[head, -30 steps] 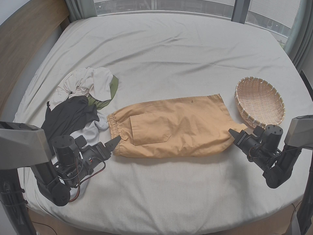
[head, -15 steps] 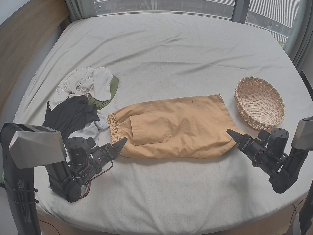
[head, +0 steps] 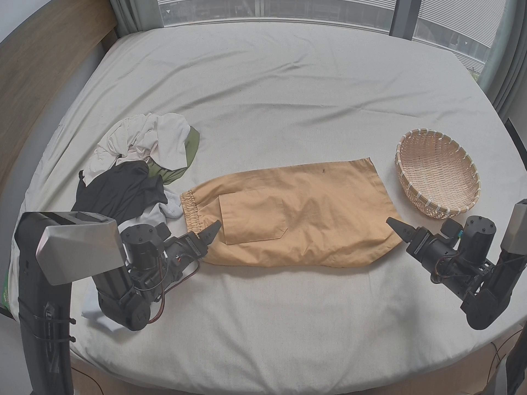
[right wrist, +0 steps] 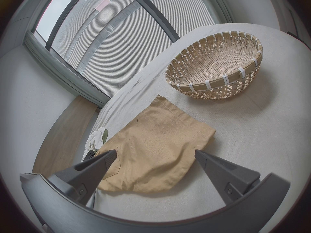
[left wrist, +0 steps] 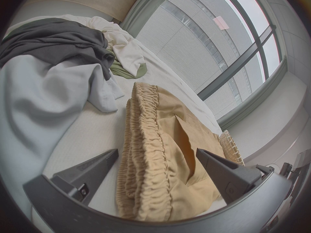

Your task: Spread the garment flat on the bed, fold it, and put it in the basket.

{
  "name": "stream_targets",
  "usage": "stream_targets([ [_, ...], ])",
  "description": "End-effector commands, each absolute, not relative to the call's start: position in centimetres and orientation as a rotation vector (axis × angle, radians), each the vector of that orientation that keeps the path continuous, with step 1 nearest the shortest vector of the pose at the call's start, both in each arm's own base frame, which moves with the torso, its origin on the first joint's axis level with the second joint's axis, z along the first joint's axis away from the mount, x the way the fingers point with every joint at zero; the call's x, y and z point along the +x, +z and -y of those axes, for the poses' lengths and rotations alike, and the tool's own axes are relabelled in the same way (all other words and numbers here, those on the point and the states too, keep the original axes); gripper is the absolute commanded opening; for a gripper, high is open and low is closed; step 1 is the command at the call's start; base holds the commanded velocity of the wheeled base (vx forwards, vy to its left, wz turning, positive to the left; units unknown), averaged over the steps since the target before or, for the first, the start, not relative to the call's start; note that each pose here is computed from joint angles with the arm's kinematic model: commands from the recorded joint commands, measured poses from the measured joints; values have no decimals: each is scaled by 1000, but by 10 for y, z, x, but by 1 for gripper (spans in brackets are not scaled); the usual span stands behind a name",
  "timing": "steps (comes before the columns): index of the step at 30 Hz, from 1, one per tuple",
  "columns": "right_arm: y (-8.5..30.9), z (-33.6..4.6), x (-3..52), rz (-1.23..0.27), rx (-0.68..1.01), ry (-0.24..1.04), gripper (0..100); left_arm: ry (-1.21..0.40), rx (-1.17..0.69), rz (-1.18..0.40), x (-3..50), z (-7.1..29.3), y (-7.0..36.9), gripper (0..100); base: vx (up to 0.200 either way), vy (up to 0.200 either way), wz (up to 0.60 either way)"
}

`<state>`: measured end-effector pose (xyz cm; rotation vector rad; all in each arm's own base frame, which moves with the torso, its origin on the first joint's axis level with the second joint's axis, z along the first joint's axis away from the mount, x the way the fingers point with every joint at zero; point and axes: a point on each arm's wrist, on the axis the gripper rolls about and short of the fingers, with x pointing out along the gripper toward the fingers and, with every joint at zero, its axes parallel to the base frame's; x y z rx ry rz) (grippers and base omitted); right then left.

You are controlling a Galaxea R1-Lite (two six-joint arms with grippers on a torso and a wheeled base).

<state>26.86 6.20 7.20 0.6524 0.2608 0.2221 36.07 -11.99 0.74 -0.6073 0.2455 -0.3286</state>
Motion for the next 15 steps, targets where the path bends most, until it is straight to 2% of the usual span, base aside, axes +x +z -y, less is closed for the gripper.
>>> stream_targets([
  [1, 76, -62, 266, -248, 654, 227, 100, -330, -615, -242, 367, 122, 2, 100, 0, 0, 0],
  [3, 77, -61, 264, -250, 654, 228, 100, -330, -616, -247, 368, 122, -1, 100, 0, 0, 0],
  [4, 77, -62, 264, -251, 655, 229, 100, -329, -616, -250, 368, 122, -2, 0, 0, 0, 0],
  [15, 75, -63, 263, -260, 655, 231, 100, -317, -636, -256, 357, 118, 9, 0, 0, 0, 0],
])
